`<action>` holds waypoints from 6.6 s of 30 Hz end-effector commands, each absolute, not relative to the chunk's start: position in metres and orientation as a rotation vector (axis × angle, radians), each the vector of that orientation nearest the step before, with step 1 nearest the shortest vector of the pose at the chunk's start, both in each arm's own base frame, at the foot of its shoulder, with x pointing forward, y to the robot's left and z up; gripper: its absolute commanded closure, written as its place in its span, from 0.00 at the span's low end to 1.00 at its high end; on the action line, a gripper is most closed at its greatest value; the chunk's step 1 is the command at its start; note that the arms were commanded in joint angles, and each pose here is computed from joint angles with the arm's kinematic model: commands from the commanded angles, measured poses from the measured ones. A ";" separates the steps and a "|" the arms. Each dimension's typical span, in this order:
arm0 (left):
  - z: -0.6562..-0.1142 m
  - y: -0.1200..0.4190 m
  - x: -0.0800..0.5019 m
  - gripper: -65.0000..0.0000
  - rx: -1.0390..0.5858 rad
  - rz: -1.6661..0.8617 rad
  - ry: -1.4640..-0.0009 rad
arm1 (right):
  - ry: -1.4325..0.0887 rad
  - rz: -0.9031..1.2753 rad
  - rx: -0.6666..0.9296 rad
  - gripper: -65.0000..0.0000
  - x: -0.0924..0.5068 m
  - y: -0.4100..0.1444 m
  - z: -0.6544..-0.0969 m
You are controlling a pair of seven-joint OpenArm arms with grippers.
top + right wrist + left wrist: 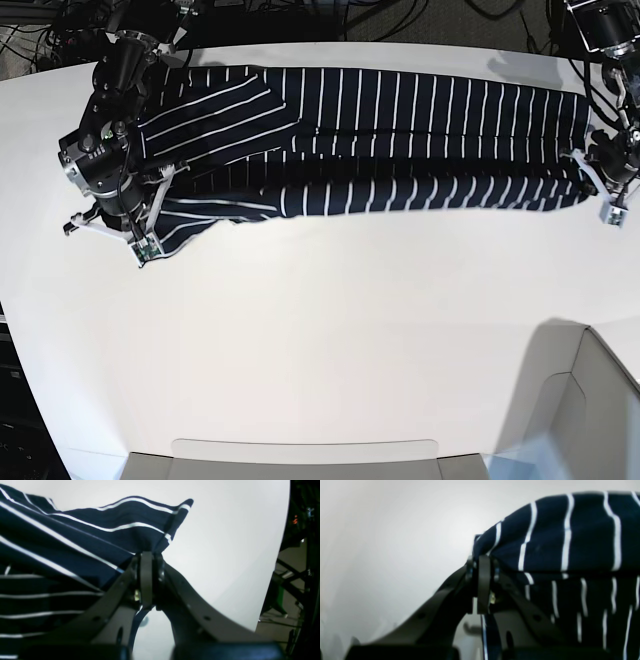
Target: Fold the T-shirt properly
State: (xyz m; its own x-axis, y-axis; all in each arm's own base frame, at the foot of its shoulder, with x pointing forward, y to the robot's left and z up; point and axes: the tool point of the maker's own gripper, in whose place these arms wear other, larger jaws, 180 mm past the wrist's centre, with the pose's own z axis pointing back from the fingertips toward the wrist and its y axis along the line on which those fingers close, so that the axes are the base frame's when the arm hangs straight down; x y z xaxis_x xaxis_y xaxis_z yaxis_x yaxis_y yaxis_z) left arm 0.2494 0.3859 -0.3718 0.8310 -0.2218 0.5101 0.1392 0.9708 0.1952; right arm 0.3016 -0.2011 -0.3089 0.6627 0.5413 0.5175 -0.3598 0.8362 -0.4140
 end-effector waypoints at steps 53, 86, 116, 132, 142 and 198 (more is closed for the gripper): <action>-0.384 0.402 0.158 0.71 0.214 -0.078 -0.403 | -0.467 0.590 -0.257 1.00 0.213 -0.200 -0.359; -0.391 0.419 0.159 0.47 0.171 0.138 -0.343 | -0.473 0.603 -0.276 1.00 0.218 -0.205 -0.356; -0.331 0.441 0.178 0.47 0.361 0.105 -0.352 | -0.471 0.602 -0.277 1.00 0.218 -0.205 -0.356; -0.389 0.405 0.159 0.47 0.201 0.155 -0.260 | -0.476 0.645 -0.253 1.00 0.220 -0.190 -0.358; -0.469 0.381 0.121 0.47 0.001 0.227 -0.081 | -0.476 0.663 -0.252 1.00 0.220 -0.187 -0.358; -0.480 0.408 0.188 1.00 -0.035 0.077 0.061 | -0.480 0.598 -0.211 0.61 0.214 -0.180 -0.361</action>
